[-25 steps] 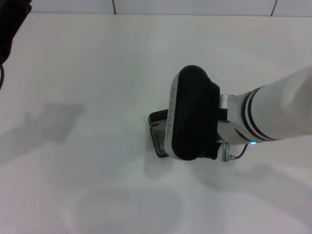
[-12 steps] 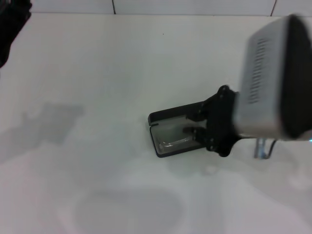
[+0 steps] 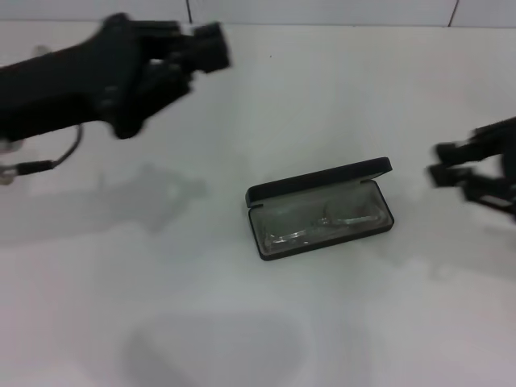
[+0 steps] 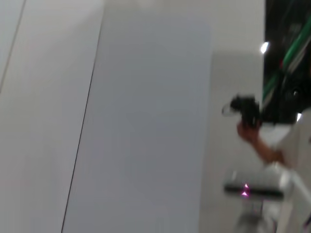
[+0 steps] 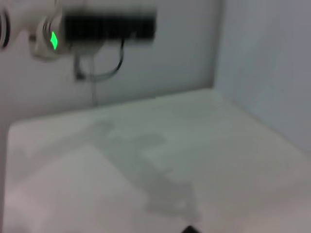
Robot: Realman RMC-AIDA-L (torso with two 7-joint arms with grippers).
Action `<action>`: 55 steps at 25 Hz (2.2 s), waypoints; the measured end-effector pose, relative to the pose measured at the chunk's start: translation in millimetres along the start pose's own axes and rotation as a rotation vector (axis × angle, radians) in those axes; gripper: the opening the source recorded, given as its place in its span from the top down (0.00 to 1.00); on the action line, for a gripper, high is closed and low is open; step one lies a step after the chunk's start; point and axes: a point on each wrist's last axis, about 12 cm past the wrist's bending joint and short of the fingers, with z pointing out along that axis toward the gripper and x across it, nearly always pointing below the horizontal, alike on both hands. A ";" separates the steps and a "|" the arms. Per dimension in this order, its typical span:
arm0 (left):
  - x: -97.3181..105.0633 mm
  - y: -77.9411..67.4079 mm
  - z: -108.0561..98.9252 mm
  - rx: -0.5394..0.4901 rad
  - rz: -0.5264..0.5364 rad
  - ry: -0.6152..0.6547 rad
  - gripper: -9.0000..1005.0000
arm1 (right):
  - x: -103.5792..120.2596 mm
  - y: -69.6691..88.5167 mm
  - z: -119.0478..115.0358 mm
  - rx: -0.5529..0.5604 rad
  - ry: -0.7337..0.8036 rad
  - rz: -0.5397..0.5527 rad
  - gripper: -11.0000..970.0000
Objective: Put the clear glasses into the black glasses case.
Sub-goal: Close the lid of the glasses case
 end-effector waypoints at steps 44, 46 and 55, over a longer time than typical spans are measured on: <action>93.3 66.1 105.2 -0.190 -0.141 0.671 0.77 | 156.1 -32.9 -74.4 0.201 -0.376 0.426 0.74; 94.9 65.3 105.2 -0.186 -0.144 0.677 0.77 | 157.0 -32.7 -73.4 0.199 -0.378 0.430 0.74; 101.8 63.7 103.4 -0.194 -0.151 0.702 0.76 | 158.7 -30.8 -70.2 0.178 -0.385 0.434 0.72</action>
